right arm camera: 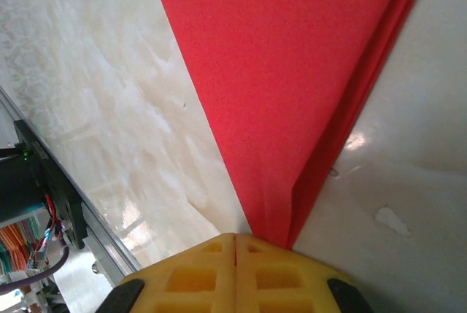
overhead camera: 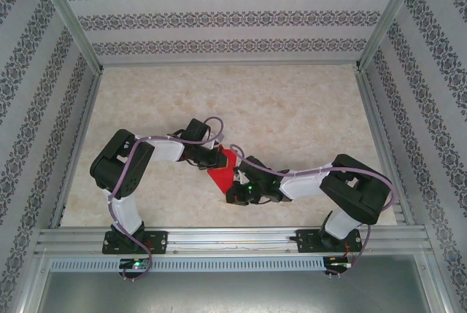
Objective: Fold a paper plane with a square sheet of paper (fold left side to right side)
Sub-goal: Fourth fold the wing at the center of the table.
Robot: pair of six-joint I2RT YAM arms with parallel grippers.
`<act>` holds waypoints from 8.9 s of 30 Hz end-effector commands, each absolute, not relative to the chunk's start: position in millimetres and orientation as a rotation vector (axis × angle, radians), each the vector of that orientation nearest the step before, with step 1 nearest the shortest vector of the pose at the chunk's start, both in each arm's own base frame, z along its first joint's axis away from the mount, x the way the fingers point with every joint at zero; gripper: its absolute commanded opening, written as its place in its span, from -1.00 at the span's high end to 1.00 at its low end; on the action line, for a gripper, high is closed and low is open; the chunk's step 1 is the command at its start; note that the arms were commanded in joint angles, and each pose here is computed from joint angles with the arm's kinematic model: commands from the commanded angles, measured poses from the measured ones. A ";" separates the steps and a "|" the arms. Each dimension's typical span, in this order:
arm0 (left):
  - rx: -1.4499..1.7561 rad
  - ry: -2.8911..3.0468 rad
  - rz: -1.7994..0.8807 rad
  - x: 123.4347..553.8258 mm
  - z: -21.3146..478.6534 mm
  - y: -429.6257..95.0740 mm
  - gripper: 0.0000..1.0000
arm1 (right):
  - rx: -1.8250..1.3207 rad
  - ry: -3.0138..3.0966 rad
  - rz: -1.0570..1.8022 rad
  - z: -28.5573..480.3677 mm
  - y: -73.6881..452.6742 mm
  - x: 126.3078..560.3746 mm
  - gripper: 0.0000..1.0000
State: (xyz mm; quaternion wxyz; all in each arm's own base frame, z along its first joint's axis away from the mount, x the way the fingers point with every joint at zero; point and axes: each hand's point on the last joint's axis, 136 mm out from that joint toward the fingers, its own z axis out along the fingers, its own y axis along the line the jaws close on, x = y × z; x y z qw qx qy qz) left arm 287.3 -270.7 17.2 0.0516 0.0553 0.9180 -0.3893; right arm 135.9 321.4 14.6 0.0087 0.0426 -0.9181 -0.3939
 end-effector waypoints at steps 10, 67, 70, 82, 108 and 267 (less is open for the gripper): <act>0.137 2.904 -0.990 276.9 -13.6 -249.4 1.00 | 0.148 -2.937 -1.251 48.5 293.2 129.1 0.91; 0.144 2.890 -0.987 279.2 -8.1 -249.8 1.00 | 0.099 -3.030 -1.048 1.3 306.8 169.7 1.00; 0.150 2.855 -1.017 282.9 0.5 -253.2 1.00 | 0.090 -3.027 -1.003 -6.7 300.9 165.8 1.00; 0.226 2.629 -1.156 289.6 75.5 -261.0 0.98 | 0.082 -3.040 -0.821 -33.3 270.3 151.6 1.00; 0.250 2.641 -1.334 250.6 45.6 -285.2 1.00 | 0.095 -3.050 -0.720 -41.4 262.6 152.0 1.00; 0.039 2.869 -0.946 290.9 -27.7 -232.1 1.00 | 0.092 -2.978 -1.035 -10.7 295.1 147.2 1.00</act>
